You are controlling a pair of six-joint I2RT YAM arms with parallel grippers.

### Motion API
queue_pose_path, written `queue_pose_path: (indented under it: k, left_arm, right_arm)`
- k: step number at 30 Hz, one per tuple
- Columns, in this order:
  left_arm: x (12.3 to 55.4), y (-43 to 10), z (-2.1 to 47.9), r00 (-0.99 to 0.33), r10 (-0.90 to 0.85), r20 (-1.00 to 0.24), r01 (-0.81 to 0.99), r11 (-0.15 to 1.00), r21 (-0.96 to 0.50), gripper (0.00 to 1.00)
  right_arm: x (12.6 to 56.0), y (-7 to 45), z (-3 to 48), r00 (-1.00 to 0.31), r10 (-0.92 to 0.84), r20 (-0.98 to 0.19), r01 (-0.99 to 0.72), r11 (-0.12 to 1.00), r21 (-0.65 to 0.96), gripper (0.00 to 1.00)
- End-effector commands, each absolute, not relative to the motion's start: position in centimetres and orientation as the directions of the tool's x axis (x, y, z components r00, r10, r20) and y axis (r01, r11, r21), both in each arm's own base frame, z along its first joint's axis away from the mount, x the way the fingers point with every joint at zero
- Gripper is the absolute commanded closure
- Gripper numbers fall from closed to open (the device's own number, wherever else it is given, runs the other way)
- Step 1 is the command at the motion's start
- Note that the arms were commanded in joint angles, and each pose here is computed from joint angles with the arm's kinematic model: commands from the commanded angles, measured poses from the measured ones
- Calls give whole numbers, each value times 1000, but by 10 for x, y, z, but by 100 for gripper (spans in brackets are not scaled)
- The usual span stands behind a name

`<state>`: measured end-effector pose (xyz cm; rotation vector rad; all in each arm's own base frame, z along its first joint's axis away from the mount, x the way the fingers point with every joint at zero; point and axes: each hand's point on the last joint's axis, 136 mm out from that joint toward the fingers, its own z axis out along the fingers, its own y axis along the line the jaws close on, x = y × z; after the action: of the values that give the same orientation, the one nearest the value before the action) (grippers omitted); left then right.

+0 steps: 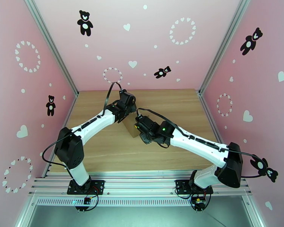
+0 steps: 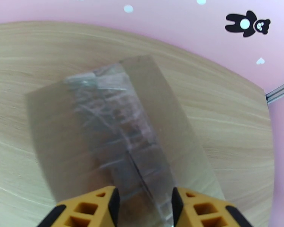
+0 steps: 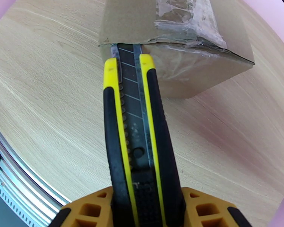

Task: Unpack the express box

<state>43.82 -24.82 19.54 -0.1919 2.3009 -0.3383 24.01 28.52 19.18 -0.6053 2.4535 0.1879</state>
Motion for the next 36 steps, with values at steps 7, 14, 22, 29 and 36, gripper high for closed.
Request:
queue_pose_path:
  k: [7,14,22,29,36]
  left_arm:
    - [448,-255,179,-697,-258,-669,-45,947,-318,56]
    - [446,-252,168,-709,-248,-660,-57,953,-297,56]
    - [441,-248,166,-709,-245,-661,-58,955,-291,56]
    - [436,-246,175,-698,-248,-672,-48,952,-301,56]
    - [428,-254,199,-683,-240,-690,0,944,-329,56]
  right_arm:
    - [231,275,201,-714,-358,-601,-445,896,-5,100]
    - [224,263,198,-731,-355,-582,-431,902,-9,100]
    - [212,243,197,-753,-332,-569,-400,916,-4,100]
    - [203,226,196,-766,-312,-562,-374,927,-4,100]
    - [204,209,193,-767,-275,-580,-324,946,-20,100]
